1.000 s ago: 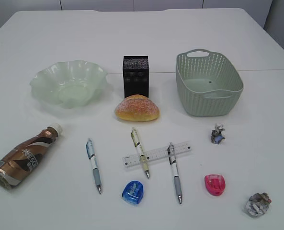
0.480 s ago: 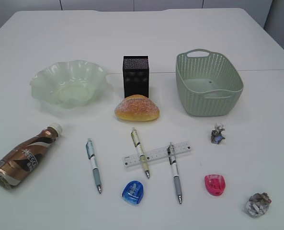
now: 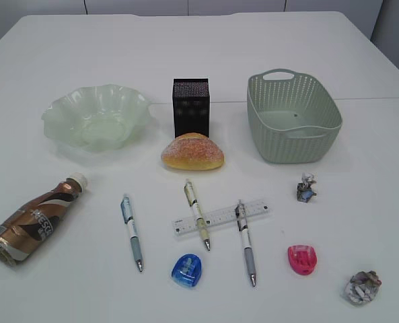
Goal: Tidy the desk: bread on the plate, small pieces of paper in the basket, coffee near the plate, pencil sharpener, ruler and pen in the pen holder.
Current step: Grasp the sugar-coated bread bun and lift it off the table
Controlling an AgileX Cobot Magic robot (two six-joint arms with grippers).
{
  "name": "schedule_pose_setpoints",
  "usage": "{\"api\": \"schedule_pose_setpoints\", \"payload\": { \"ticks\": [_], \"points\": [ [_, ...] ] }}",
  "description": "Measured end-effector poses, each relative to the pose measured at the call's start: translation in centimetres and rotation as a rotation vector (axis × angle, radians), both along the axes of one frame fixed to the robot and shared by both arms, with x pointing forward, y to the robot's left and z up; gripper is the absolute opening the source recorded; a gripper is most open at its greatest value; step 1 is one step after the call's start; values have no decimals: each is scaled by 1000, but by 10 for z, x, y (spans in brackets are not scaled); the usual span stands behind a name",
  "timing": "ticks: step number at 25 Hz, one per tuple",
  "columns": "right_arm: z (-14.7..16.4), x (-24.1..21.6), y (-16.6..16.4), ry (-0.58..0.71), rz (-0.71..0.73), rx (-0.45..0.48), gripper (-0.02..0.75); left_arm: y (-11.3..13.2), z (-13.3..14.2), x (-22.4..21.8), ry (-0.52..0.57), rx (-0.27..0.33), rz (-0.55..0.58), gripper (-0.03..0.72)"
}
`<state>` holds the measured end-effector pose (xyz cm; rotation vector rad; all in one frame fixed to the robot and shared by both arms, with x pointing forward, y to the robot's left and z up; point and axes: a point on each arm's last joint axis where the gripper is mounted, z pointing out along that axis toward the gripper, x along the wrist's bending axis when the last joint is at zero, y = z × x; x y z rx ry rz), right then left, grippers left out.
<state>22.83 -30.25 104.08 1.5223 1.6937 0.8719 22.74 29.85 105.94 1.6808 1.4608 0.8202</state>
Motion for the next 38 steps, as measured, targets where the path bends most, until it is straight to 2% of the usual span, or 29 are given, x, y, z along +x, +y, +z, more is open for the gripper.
{"api": "schedule_pose_setpoints", "payload": {
  "ticks": [6,12,15,17,19,21,26,29,32,35,38],
  "points": [
    [0,0,-1,1,-32,38,365,-1,57,11,97,12,-4,239],
    [8,-1,-4,-17,-120,120,365,-7,128,68,150,12,-10,239],
    [20,13,-3,45,-144,138,365,-16,152,100,177,-32,-44,239],
    [32,30,-1,115,-158,140,365,-25,161,122,204,-79,-105,239],
    [44,49,0,179,-170,140,365,-37,162,146,251,-104,-188,239],
    [57,72,2,239,-182,139,365,-50,161,168,288,-95,-282,239],
    [78,122,9,341,-196,167,365,-88,145,224,390,47,-427,241],
    [85,148,12,394,-202,184,365,-117,132,251,425,167,-486,260],
    [89,171,14,449,-210,181,365,-150,110,277,478,256,-537,335],
    [95,193,16,474,-214,177,365,-179,82,304,544,295,-572,454],
    [105,210,18,470,-213,184,365,-198,51,329,606,326,-590,518]
  ]
}}
